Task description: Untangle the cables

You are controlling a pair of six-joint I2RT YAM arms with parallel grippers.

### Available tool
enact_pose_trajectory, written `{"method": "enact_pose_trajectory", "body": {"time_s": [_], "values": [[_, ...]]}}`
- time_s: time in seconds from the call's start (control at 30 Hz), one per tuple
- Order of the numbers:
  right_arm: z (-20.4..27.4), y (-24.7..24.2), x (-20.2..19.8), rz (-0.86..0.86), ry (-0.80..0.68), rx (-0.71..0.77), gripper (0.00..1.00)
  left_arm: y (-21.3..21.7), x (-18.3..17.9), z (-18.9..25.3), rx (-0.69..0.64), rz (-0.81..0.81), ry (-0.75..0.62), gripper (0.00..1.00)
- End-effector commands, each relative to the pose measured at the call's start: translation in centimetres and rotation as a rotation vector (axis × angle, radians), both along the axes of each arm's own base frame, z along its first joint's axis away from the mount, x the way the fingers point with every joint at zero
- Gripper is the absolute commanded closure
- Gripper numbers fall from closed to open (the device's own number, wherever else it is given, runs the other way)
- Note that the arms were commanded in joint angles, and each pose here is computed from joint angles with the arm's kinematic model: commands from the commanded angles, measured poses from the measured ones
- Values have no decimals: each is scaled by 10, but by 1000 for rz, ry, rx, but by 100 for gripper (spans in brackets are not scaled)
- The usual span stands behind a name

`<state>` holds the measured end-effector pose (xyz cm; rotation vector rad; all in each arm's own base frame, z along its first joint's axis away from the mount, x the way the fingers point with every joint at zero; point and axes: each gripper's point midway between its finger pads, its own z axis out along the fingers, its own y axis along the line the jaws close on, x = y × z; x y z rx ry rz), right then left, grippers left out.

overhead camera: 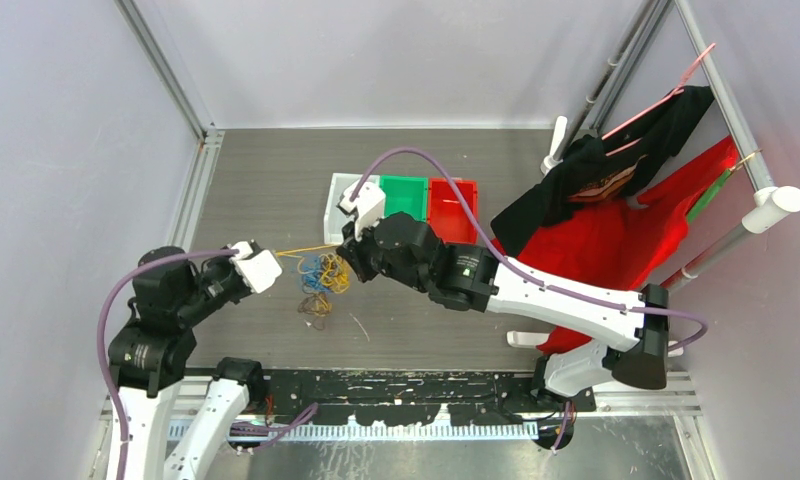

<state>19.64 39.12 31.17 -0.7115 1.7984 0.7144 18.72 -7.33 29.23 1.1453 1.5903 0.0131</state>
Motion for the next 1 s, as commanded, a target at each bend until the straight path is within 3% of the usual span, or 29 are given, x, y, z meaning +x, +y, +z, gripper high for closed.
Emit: {"method": "enact_pose_trajectory", "body": {"time_s": [0.0, 0.07, 0.23, 0.37, 0.5, 0.73, 0.97], "values": [[-4, -22, 21, -82, -45, -125, 99, 23, 18, 48, 29, 127, -237, 100], [-10, -15, 18, -63, -23, -105, 99, 16, 14, 57, -47, 117, -226, 100], [6, 13, 11, -28, 14, 191, 68, -12, -3, 55, -242, 52, -10, 100], [24, 23, 11, -26, 2, 394, 57, -27, -10, 57, -394, 72, 181, 100], [27, 29, -1, 26, 3, 459, 43, -28, -9, 59, -460, 138, 294, 100], [26, 25, -29, 127, -39, 503, 31, -22, -4, 71, -485, 179, 238, 100], [38, 24, -27, 111, -24, 516, 27, -28, -6, 79, -506, 148, 244, 100]]}}
